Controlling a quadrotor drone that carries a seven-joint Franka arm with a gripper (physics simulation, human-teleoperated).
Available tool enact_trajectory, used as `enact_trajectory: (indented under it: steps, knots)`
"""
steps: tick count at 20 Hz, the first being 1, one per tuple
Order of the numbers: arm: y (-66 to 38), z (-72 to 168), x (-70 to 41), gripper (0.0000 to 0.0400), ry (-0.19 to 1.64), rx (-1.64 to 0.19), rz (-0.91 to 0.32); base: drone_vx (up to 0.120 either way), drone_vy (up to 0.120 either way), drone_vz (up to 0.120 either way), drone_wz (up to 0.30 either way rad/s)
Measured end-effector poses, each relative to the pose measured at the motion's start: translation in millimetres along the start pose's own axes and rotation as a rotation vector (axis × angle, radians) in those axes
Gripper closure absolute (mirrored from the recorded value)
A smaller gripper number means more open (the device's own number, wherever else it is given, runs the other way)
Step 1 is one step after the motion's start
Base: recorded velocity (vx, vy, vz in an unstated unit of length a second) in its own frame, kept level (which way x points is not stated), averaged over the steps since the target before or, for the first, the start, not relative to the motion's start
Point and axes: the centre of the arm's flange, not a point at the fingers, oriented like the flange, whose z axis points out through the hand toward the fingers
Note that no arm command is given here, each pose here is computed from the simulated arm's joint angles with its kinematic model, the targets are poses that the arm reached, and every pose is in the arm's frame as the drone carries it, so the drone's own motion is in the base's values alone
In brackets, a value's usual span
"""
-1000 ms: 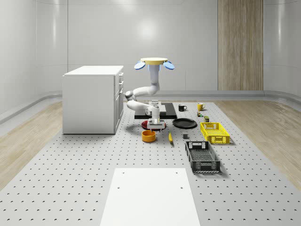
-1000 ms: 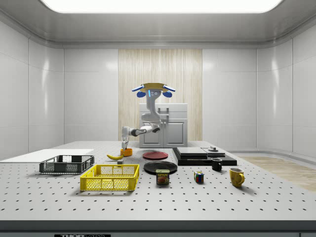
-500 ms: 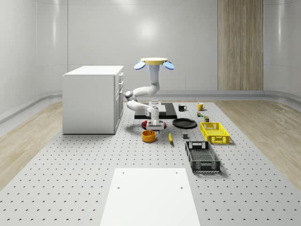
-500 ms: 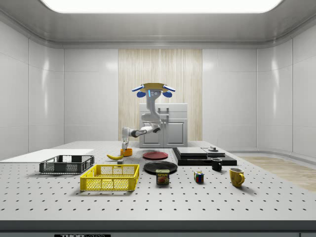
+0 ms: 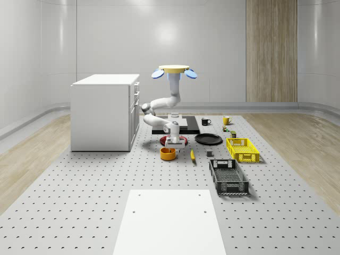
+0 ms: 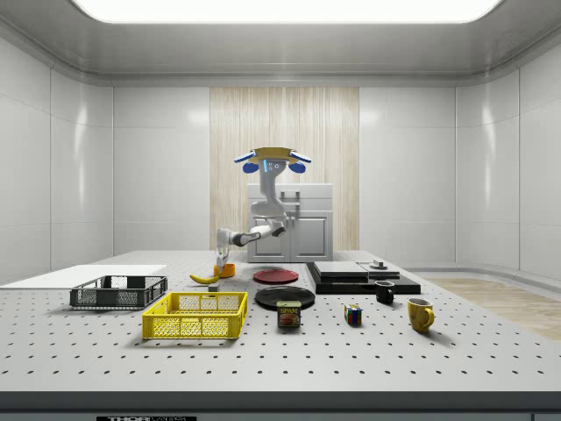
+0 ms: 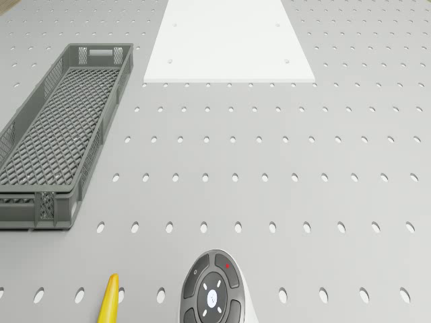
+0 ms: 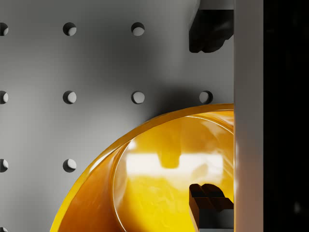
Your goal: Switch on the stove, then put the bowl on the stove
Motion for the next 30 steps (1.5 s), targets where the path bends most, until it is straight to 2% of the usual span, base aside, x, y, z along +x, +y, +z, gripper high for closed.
enact_trajectory:
  steps: [3, 5, 7, 9, 11, 15, 22, 25, 30]
  knots:
    - [-1.9, 1, -1.9, 0.0, 0.0, 0.0, 0.0, 0.0, 0.0, 0.0, 0.0]
    - [-2.7, 2, -2.7, 0.0102, 0.0, 0.0, 0.0, 0.0, 0.0, 0.0, 0.0]
    - [-3.2, 2, -3.2, 0.018, 0.0, 0.0, 0.0, 0.0, 0.0, 0.0, 0.0]
    - [-3.5, 2, -3.5, 0.0227, 0.0, 0.0, 0.0, 0.0, 0.0, 0.0, 0.0]
    - [-3.7, 3, -3.7, 0.0256, 0.0, 0.0, 0.0, 0.0, 0.0, 0.0, 0.0]
    - [-3.9, 3, -3.9, 0.0284, 0.0, 0.0, 0.0, 0.0, 0.0, 0.0, 0.0]
    - [-4.0, -6, -4.0, 0.0297, 0.0, 0.0, 0.0, 0.0, 0.0, 0.006, 0.0]
    - [-4.0, -16, -4.1, 0.0299, 0.0, 0.0, 0.0, 0.013, 0.013, 0.12, 0.0]
    - [-4.0, -25, -4.1, 0.03, 0.0, 0.0, 0.0, -0.12, 0.12, 0.12, 0.0]
